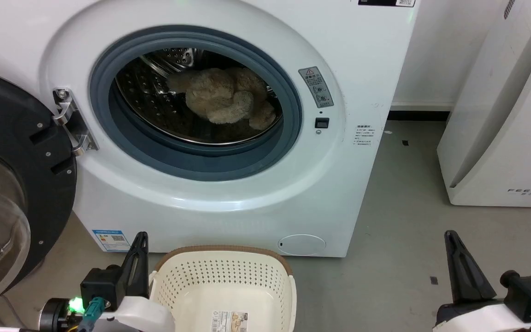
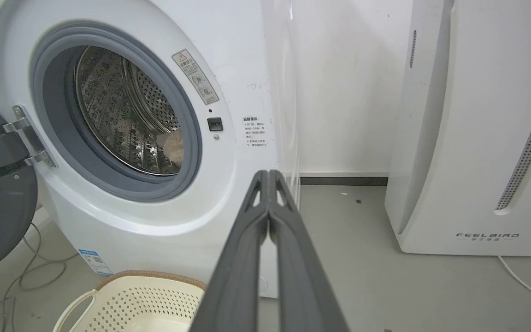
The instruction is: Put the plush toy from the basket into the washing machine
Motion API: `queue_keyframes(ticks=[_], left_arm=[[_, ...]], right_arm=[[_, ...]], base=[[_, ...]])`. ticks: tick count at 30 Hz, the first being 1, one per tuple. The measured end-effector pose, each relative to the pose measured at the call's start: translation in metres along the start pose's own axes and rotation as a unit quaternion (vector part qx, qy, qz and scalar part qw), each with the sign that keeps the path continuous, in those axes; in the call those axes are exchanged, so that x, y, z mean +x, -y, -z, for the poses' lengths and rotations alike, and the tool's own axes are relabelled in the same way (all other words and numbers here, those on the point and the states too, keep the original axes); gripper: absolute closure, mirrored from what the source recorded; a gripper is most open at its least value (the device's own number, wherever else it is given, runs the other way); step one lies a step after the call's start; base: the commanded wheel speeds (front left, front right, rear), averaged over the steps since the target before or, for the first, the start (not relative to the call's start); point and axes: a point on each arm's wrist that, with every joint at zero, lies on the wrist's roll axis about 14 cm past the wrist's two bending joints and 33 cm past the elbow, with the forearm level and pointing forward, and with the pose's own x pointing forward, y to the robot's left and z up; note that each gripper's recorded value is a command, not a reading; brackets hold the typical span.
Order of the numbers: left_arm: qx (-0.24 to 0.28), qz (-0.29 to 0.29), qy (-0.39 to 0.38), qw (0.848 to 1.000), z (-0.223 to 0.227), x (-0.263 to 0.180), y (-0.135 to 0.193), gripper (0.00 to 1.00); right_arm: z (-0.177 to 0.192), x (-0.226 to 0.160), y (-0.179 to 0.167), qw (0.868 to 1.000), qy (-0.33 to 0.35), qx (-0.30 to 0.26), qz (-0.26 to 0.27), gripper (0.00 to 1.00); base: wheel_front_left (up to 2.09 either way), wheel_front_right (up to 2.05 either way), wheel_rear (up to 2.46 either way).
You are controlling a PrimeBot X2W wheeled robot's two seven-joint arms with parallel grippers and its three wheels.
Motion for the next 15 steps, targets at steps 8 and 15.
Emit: queue_keyframes(ticks=[8, 15], left_arm=[[0.001, 0.003, -0.001, 1.0, -0.002, 0.0014, 0.0024, 1.0], [0.001, 0.005, -0.002, 1.0, -0.0038, 0.0025, 0.0049, 1.0]], right_arm=[[-0.0001, 0.0014, -0.0004, 1.0, -0.004, -0.008, -0.001, 1.0], [0.0009, 0.0016, -0.0005, 1.0, -0.01, -0.014, -0.002, 1.0]], base=[[0.0, 0.0, 0.0], [0.0, 0.0, 0.0]])
